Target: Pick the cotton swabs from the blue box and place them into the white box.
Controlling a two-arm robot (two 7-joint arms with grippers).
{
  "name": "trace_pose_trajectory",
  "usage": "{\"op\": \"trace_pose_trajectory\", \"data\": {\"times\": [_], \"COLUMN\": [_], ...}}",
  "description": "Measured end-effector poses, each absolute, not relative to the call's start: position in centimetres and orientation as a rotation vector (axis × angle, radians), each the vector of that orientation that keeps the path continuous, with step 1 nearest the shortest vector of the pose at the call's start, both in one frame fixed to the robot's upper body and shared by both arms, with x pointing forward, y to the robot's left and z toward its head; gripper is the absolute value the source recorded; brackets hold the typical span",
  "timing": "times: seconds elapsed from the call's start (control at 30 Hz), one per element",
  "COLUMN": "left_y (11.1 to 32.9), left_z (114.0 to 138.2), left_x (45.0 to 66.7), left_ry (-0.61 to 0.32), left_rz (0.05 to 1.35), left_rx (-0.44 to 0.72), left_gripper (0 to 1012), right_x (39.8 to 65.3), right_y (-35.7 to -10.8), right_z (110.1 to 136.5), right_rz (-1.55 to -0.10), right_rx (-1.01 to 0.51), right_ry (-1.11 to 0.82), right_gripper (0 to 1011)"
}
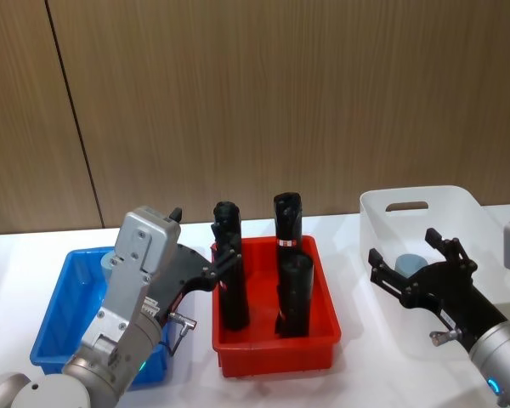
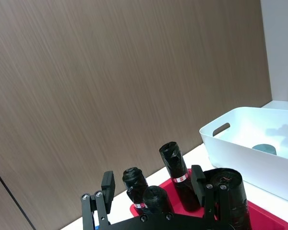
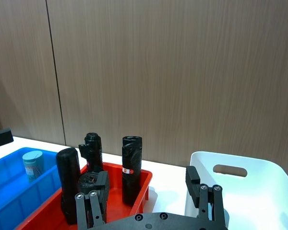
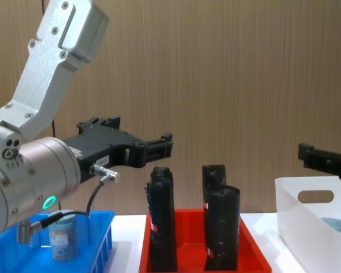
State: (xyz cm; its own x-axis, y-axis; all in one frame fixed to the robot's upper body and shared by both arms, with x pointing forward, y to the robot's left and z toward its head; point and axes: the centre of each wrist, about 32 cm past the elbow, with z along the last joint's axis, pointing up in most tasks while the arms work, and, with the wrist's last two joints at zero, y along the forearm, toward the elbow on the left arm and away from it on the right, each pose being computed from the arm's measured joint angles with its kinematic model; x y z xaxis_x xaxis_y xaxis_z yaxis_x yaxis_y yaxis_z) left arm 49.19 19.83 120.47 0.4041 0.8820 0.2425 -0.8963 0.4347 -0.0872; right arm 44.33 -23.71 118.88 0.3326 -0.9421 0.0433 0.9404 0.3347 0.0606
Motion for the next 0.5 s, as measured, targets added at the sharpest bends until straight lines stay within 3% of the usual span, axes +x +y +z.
{"op": "trace_pose_trajectory", "data": {"times": [0.5], "left_y": [19.84], "left_z": [120.44], "left_x": [49.2], "left_ry": [-0.268], "left_rz": [1.124], "left_rx": [0.061], "left_gripper": [1004], "right_x": [44.6], "right_y": [-23.82], "right_z": [118.79], "right_rz": [-1.206], "right_rx": [-0.009], "right_ry": [-0.075], "right_gripper": [1002]}}
